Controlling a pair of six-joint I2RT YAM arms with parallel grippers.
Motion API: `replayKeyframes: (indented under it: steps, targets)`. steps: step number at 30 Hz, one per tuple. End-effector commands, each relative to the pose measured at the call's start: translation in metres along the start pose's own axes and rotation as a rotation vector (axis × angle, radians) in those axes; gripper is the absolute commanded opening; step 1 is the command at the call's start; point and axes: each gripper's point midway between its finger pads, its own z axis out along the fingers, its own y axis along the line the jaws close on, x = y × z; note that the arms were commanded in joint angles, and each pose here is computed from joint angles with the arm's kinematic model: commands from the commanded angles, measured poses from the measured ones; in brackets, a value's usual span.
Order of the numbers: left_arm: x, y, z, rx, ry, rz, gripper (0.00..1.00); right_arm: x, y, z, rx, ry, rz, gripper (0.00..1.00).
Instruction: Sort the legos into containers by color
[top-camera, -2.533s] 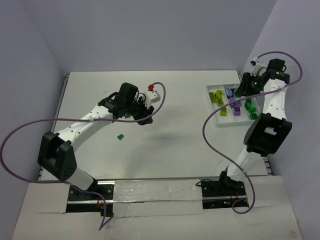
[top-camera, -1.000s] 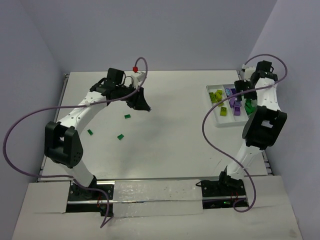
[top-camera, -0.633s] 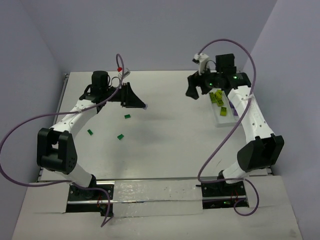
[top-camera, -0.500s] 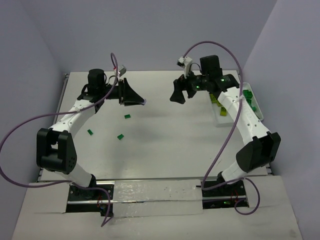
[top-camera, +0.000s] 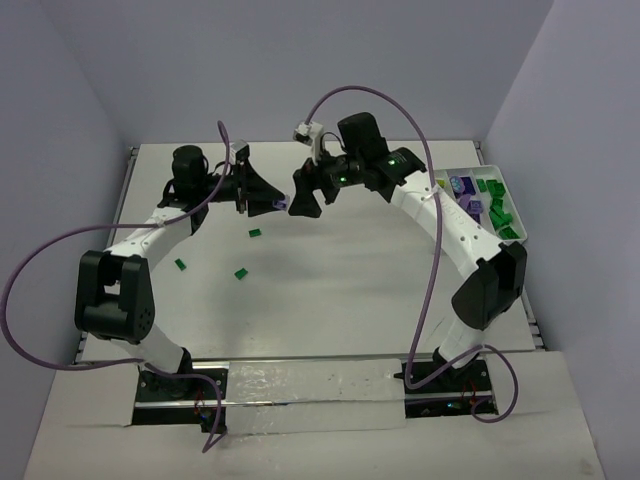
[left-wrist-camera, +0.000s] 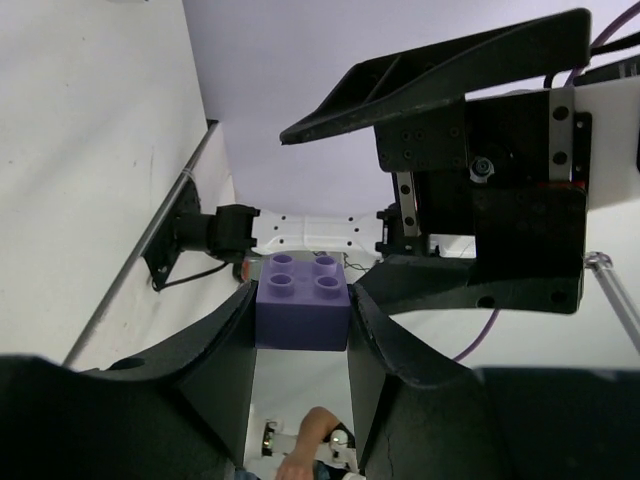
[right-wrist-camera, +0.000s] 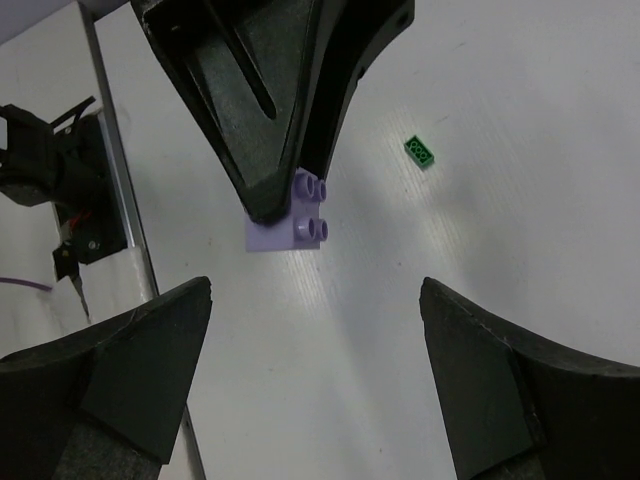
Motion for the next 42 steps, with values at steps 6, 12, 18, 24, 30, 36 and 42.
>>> replayKeyframes:
  steps: [6,12,18,24,30,36,42]
  targets:
    - [0.002,-0.012,-0.002,0.035,0.024,0.013,0.0,-0.038,-0.002,0.022,0.023,-0.05,-0.042,0.75]
    - [0.001,-0.012,-0.001,0.037,0.024,0.019,0.01,-0.036,-0.001,0.032,0.029,-0.024,-0.059,0.53]
    - [-0.001,-0.016,-0.002,0.052,0.022,0.038,0.07,-0.025,-0.003,0.03,0.044,0.001,-0.076,0.24]
    - [-0.015,-0.02,-0.012,0.061,-0.018,0.109,0.47,-0.004,-0.011,0.013,0.095,0.054,-0.068,0.0]
    - [-0.058,0.001,-0.039,-0.166,-0.258,0.286,0.99,0.059,-0.072,-0.058,0.275,0.13,0.054,0.0]
    - [-0.095,0.027,-0.07,-0.545,-0.426,0.606,0.99,0.131,-0.155,-0.161,0.546,0.218,0.202,0.0]
    - [-0.117,0.06,-0.099,-0.825,-0.459,0.669,0.99,0.215,-0.24,-0.262,0.841,0.387,0.405,0.0]
